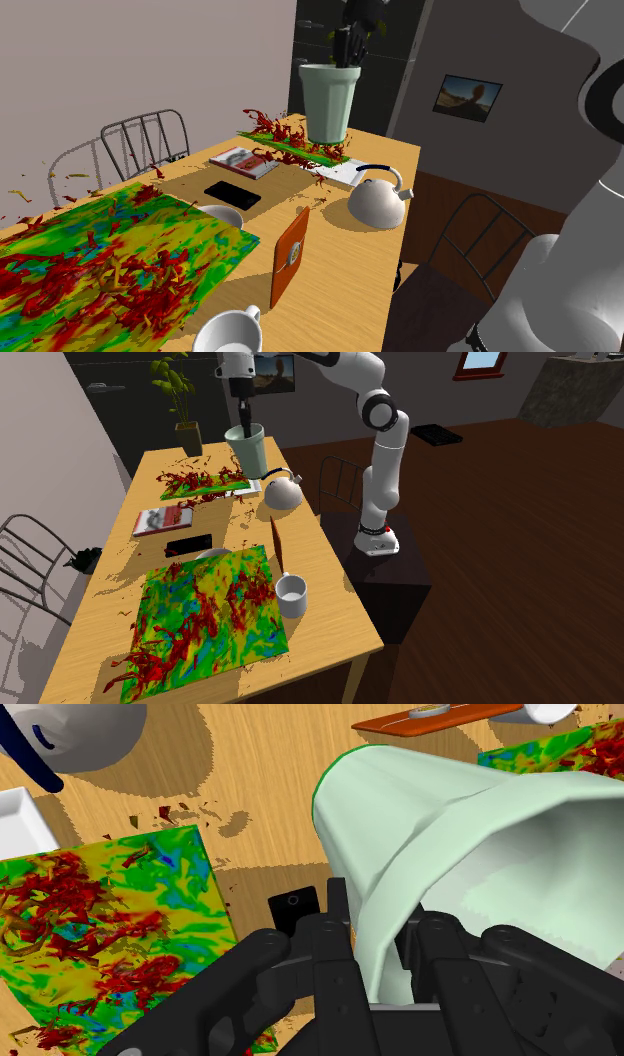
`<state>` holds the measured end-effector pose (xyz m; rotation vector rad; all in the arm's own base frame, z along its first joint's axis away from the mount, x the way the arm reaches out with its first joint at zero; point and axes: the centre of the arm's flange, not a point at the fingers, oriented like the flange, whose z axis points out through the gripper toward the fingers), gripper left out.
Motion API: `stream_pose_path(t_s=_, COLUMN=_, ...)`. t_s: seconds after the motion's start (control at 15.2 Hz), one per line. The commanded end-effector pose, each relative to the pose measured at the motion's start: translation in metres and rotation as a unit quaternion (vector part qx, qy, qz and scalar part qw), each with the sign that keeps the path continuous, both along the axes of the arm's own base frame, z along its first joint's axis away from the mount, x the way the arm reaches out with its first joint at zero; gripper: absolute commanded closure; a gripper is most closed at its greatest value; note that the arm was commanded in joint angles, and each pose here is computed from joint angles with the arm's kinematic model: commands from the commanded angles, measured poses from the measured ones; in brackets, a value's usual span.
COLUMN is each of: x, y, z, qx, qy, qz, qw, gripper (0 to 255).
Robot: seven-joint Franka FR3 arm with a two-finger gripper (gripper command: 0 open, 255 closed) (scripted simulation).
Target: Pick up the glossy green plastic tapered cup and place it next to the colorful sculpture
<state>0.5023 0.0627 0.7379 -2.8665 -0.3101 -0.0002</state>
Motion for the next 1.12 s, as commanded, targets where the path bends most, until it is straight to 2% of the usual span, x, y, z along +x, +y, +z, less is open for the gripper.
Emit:
stream_pose_path(t_s=0.0, x=0.000, y=0.000, z=-0.011, qx=0.000, qy=-0.001, qz=0.000, qw=1.0000, gripper=255)
stream_pose_path(t_s=1.06, x=0.000, y=0.000, z=-0.096, qx=0.000, qy=-0.001, qz=0.000, qw=1.0000, gripper=255)
